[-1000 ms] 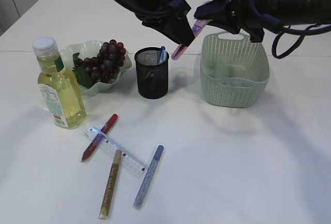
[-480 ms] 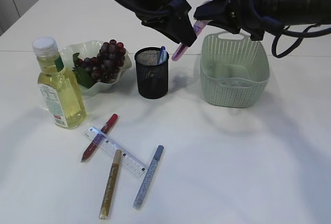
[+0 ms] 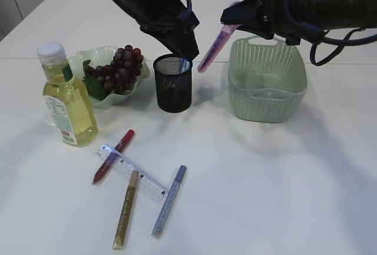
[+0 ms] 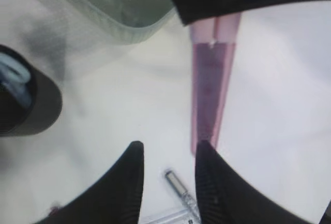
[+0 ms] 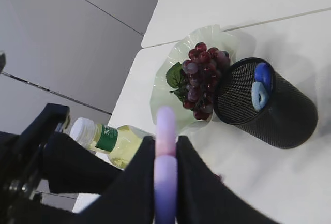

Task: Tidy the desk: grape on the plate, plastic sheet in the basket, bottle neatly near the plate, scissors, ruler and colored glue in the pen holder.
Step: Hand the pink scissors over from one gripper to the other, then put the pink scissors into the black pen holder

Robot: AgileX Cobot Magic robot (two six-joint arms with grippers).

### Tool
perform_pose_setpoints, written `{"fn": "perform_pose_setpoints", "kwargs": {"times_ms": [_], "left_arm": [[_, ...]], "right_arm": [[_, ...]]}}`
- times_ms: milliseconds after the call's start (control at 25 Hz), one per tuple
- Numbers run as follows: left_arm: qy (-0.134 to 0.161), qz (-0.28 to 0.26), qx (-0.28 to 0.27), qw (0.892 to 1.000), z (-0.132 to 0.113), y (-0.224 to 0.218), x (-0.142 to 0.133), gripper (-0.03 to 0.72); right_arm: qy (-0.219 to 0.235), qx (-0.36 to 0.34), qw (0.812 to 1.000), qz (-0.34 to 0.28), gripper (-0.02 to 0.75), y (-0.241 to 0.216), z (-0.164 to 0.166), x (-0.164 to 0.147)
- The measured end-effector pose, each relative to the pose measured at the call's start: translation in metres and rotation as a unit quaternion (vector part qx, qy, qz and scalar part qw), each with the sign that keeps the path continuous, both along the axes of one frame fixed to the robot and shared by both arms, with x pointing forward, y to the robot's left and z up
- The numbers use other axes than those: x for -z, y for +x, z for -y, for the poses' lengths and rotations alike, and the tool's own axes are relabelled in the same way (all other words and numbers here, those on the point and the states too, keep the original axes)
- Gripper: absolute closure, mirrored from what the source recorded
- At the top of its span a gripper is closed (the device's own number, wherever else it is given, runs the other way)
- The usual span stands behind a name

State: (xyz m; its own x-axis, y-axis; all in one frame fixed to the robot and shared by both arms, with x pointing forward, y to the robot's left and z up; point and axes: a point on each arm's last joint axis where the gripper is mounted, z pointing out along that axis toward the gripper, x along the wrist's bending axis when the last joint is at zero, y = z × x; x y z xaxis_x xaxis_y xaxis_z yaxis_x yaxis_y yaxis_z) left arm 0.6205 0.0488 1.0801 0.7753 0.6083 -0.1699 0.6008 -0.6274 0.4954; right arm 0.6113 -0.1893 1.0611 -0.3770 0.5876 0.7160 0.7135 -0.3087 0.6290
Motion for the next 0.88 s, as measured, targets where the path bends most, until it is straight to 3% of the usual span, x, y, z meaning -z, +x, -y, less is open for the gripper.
{"fn": "perform_pose_setpoints", "kwargs": {"times_ms": [280, 520, 880], "left_arm": [[0.028, 0.035, -0.093, 0.995, -0.013, 0.007, -0.035, 0.438], [0.014, 0.058, -0.223, 0.973, -0.026, 0.009, -0.066, 0.438], [0.027, 0.081, -0.248, 0.965, -0.034, 0.008, -0.076, 0.442]], "right_arm": [[-0.030, -0.023, 0.999, 0.004, 0.655, -0.003, -0.001, 0.004], [-0.060, -0.049, 0.997, 0.008, 0.655, -0.006, -0.001, 0.007], [-0.145, -0.094, 0.982, 0.083, 0.655, 0.000, -0.009, -0.020]]}}
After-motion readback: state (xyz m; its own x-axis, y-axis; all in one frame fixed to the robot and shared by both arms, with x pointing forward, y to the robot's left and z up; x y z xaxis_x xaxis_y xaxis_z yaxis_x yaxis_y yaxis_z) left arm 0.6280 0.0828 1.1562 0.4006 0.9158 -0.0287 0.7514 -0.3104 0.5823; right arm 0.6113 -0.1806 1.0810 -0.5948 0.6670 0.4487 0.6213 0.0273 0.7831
